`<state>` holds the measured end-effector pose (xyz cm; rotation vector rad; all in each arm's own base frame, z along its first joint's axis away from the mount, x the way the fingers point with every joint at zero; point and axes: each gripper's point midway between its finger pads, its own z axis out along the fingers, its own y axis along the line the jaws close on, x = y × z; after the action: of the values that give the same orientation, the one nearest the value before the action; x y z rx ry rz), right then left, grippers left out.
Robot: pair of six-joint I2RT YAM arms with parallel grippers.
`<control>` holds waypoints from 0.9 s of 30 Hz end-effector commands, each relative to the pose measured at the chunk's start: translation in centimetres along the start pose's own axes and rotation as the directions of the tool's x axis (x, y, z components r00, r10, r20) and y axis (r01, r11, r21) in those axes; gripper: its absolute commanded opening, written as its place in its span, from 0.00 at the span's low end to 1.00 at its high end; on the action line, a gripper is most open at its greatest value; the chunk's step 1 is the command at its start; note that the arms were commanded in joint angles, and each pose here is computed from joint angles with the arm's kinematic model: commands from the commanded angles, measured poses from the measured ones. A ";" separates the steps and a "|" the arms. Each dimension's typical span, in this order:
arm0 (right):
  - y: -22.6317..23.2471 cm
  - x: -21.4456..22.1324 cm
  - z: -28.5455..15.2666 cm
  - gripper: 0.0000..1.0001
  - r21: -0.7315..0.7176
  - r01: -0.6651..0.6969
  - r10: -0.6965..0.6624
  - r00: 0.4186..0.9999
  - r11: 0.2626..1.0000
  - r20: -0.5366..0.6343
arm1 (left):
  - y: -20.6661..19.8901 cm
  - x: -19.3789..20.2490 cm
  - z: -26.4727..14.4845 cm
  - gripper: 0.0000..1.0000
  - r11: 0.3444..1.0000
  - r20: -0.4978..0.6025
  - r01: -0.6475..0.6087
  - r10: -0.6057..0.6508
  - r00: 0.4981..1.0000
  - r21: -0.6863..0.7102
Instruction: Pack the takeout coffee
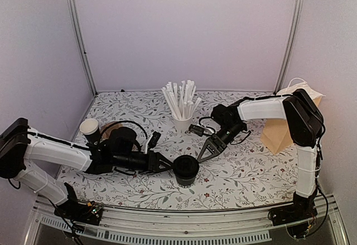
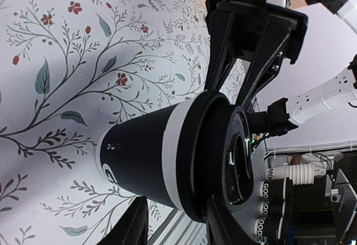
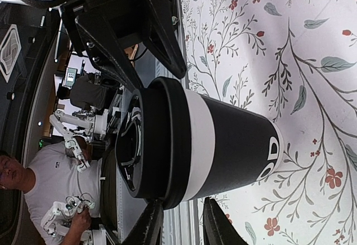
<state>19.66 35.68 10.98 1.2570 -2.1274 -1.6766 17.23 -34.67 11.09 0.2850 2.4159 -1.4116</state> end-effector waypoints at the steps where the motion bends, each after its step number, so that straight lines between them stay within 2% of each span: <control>1: -0.4 -0.3 0.4 0.27 0.003 0.005 -0.005 1.000 1.000 -0.007 | 0.6 -0.5 0.3 0.38 1.000 0.005 0.018 -0.018 1.000 0.005; 9: -0.6 -0.1 0.7 0.27 -0.010 -0.012 0.011 1.000 1.000 -0.015 | 3.7 1.2 0.6 0.35 0.994 -0.046 0.082 -0.085 0.995 -0.077; 16: 0.6 0.1 1.2 0.31 -0.064 0.009 -0.010 1.000 0.998 -0.021 | 4.4 1.9 0.9 0.35 0.991 -0.082 0.088 -0.097 0.992 -0.099; 22: -1.1 1.0 2.0 0.31 0.003 -0.013 0.013 0.998 1.000 -0.062 | 5.4 2.8 1.3 0.33 0.987 -0.112 0.099 -0.113 0.987 -0.123; 27: -4.2 2.5 2.3 0.29 0.126 -0.070 0.082 0.992 0.990 -0.098 | 7.6 4.5 1.2 0.31 0.973 -0.155 0.109 -0.141 0.978 -0.203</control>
<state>18.91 35.70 10.41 1.2072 -2.1093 -1.6407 17.63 -35.19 9.95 0.2792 2.4385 -1.4879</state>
